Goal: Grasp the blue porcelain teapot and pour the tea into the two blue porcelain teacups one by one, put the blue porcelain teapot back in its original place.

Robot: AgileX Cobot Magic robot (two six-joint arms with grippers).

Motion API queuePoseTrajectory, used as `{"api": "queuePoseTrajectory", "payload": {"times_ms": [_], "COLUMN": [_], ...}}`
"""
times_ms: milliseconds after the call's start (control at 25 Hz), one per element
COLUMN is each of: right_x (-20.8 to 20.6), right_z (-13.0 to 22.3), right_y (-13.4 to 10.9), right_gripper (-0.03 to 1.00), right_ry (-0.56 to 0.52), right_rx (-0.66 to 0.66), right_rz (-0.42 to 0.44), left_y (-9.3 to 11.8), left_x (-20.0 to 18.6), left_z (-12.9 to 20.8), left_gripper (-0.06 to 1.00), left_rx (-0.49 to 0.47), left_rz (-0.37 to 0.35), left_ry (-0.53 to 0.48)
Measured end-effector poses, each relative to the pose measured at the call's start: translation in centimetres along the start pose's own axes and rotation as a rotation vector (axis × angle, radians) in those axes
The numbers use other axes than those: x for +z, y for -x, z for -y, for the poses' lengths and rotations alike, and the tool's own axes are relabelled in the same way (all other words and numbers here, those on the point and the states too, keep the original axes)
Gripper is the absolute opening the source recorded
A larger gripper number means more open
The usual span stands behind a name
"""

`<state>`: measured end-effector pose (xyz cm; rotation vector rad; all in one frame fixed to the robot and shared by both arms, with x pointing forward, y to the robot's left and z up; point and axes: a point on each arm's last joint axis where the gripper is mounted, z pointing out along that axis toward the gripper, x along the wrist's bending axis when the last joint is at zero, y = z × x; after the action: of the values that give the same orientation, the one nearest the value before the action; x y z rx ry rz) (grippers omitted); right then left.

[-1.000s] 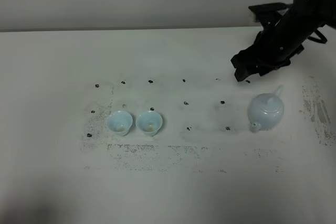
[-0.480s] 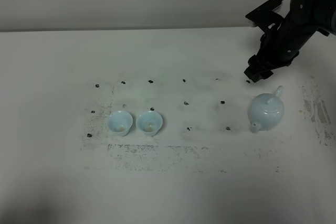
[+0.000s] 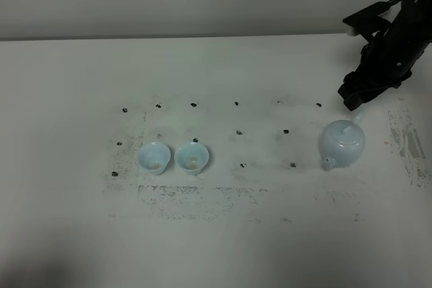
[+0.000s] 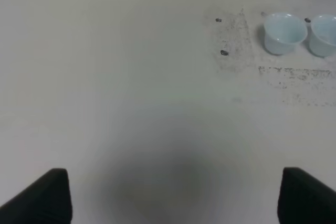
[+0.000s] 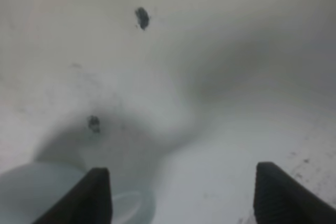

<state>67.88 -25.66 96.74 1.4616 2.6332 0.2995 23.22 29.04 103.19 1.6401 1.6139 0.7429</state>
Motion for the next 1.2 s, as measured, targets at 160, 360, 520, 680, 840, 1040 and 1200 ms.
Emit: {"api": "queuePoseTrajectory", "payload": {"times_ms": [160, 360, 520, 680, 840, 1040, 1200], "right_x": [-5.4, -8.4, -6.5, -4.9, -2.6, 0.4, 1.5], "right_z": [0.6, 4.5, 6.1, 4.7, 2.3, 1.4, 1.7], "right_y": [-1.0, -3.3, -3.9, -2.8, -1.3, -0.3, 0.0], "right_gripper": [0.55, 0.55, 0.55, 0.55, 0.55, 0.55, 0.55], "right_ry": [0.025, -0.026, 0.124, 0.264, 0.256, 0.148, 0.092], "right_rx": [0.026, 0.077, 0.099, 0.128, 0.132, 0.103, 0.076], "right_rz": [0.007, -0.018, 0.060, 0.130, 0.129, 0.112, 0.121], "left_y": [0.0, 0.0, 0.0, 0.0, 0.0, 0.0, 0.0], "left_x": [0.0, 0.0, 0.0, 0.0, 0.0, 0.0, 0.0], "left_z": [0.0, 0.0, 0.0, 0.0, 0.0, 0.0, 0.0], "left_gripper": [0.76, 0.76, 0.76, 0.76, 0.76, 0.76, 0.76], "left_rx": [0.000, 0.000, 0.000, 0.000, 0.000, 0.000, 0.000], "left_rz": [0.000, 0.000, 0.000, 0.000, 0.000, 0.000, 0.000], "left_ry": [0.000, 0.000, 0.000, 0.000, 0.000, 0.000, 0.000]}}
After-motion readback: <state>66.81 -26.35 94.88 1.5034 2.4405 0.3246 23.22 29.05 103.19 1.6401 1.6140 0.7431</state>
